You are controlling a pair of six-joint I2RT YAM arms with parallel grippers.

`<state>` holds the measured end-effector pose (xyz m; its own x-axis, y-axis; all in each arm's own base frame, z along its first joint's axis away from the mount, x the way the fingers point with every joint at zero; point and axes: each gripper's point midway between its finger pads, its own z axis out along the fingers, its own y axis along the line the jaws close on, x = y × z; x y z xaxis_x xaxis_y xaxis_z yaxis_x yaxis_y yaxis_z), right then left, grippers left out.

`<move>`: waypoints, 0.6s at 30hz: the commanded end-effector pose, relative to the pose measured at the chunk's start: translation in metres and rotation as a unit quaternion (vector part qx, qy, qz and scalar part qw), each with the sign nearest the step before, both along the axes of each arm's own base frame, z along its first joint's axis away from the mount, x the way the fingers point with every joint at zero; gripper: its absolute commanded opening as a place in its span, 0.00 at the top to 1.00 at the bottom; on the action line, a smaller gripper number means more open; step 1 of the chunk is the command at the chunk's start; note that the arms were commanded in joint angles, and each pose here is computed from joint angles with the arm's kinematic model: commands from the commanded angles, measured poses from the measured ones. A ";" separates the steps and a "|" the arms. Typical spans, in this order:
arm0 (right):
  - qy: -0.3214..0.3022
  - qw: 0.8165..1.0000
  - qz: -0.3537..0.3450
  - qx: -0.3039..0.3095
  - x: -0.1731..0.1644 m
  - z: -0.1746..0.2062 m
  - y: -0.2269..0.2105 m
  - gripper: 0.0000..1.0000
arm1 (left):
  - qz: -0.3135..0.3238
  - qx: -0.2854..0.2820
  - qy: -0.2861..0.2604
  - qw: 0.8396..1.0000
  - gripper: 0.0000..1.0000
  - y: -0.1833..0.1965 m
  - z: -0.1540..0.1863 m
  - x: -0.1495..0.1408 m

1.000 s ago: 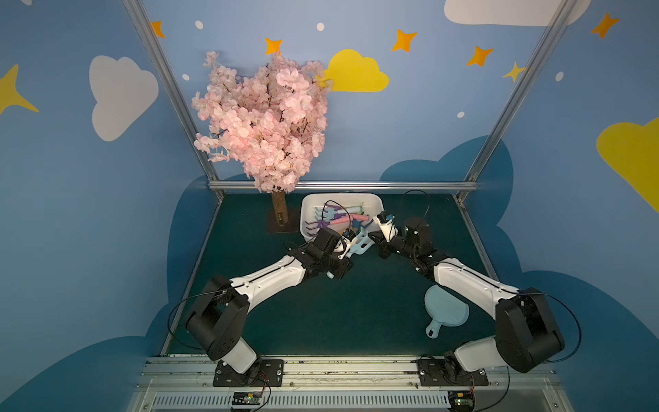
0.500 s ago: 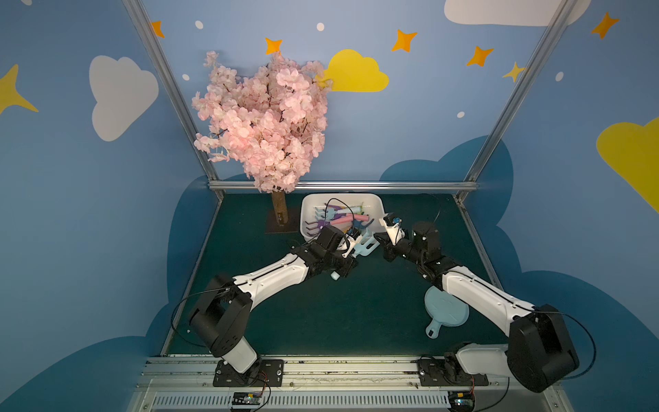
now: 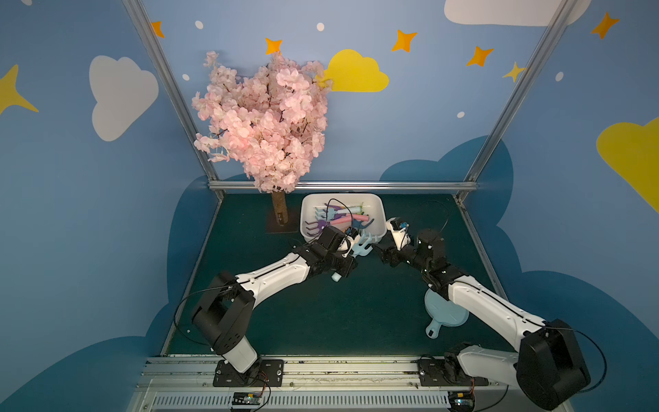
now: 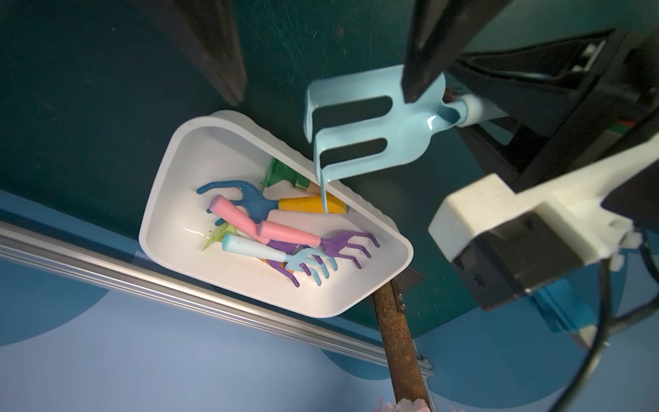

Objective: Take the hand rake out of the storage box
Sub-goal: Pick up the rake from the storage box, then place the rake at the center of the board.

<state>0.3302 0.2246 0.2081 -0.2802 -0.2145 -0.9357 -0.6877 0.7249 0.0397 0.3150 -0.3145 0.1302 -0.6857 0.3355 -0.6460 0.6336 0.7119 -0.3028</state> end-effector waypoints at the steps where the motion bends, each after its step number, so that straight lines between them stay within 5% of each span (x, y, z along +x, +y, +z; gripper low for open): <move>1: -0.008 1.000 -0.020 0.006 -0.002 0.010 -0.009 0.08 | 0.058 0.009 0.032 0.998 0.97 0.021 0.000 0.003; 12: 0.015 0.997 -0.070 0.008 0.006 0.010 -0.027 0.06 | 0.278 0.077 0.020 0.957 0.97 0.144 -0.035 -0.028; 18: 0.036 0.996 -0.084 0.008 0.014 0.004 -0.026 0.06 | 0.327 0.112 0.032 0.938 0.97 0.185 -0.056 -0.035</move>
<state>0.3354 0.1984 0.2043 -0.3575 -0.1665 -0.9189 -0.5802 0.8107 0.0788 0.2750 -0.1474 0.0787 -0.8294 -0.0033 -0.5587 0.1051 0.9812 -0.1617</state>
